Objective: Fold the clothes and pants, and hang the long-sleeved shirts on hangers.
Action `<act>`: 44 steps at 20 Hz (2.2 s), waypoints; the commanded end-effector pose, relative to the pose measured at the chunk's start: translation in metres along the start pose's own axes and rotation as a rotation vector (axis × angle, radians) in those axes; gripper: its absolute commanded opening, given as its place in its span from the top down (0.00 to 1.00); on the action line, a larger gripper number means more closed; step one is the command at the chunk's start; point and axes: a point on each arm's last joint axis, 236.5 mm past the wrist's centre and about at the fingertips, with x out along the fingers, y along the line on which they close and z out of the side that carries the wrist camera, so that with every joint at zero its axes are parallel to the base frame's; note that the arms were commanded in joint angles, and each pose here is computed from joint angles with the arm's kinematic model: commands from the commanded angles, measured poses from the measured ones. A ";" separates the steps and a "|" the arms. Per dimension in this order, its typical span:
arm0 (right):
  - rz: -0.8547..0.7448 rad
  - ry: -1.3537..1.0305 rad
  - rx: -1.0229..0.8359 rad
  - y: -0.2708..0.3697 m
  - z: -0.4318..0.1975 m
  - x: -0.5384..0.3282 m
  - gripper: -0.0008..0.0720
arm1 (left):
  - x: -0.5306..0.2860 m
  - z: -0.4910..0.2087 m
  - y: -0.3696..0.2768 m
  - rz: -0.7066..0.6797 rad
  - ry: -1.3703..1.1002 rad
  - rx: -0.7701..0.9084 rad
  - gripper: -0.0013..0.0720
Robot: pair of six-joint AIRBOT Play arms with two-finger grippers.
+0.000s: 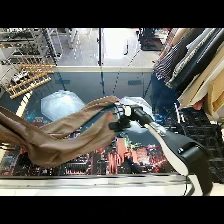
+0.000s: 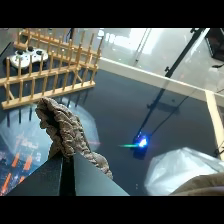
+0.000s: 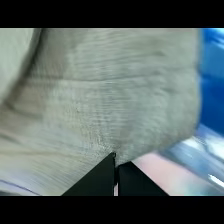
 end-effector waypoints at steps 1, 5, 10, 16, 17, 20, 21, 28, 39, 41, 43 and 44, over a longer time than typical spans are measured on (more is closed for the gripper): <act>-0.312 0.187 -0.016 -0.092 -0.077 -0.050 0.97 | 0.012 -0.014 0.009 -0.006 0.047 -0.018 0.96; -0.148 0.173 0.093 -0.071 -0.170 -0.061 0.92 | 0.027 -0.047 -0.001 -0.098 0.171 -0.048 0.96; -0.042 -0.463 0.251 -0.079 -0.071 -0.153 0.53 | 0.033 -0.066 -0.021 -0.182 0.253 -0.051 0.96; 0.123 -0.419 0.451 -0.151 -0.051 -0.103 0.43 | 0.033 -0.067 -0.022 -0.187 0.255 -0.050 0.96; 0.185 -0.428 0.453 -0.150 -0.043 -0.095 0.43 | 0.033 -0.067 -0.022 -0.187 0.255 -0.050 0.96; 0.267 -0.386 0.437 -0.150 -0.033 -0.068 0.43 | 0.033 -0.067 -0.022 -0.187 0.256 -0.050 0.96; 0.272 -0.368 0.434 -0.152 -0.030 -0.061 0.43 | 0.033 -0.067 -0.022 -0.186 0.255 -0.050 0.96; 0.247 -0.348 0.392 -0.170 -0.008 -0.047 0.43 | 0.033 -0.067 -0.022 -0.186 0.256 -0.050 0.96; 0.273 -0.289 0.256 -0.135 -0.008 -0.042 0.97 | 0.031 -0.056 -0.033 -0.221 0.220 -0.108 0.96; 0.253 -0.386 0.209 -0.128 0.006 -0.088 0.97 | 0.026 -0.024 -0.060 -0.337 0.113 -0.168 0.96; 0.211 -0.541 0.145 -0.117 0.022 -0.158 0.97 | 0.007 0.023 -0.094 -0.482 -0.028 -0.210 0.97; 0.174 -0.633 0.107 -0.111 0.028 -0.200 0.97 | -0.011 0.050 -0.113 -0.562 -0.111 -0.217 0.97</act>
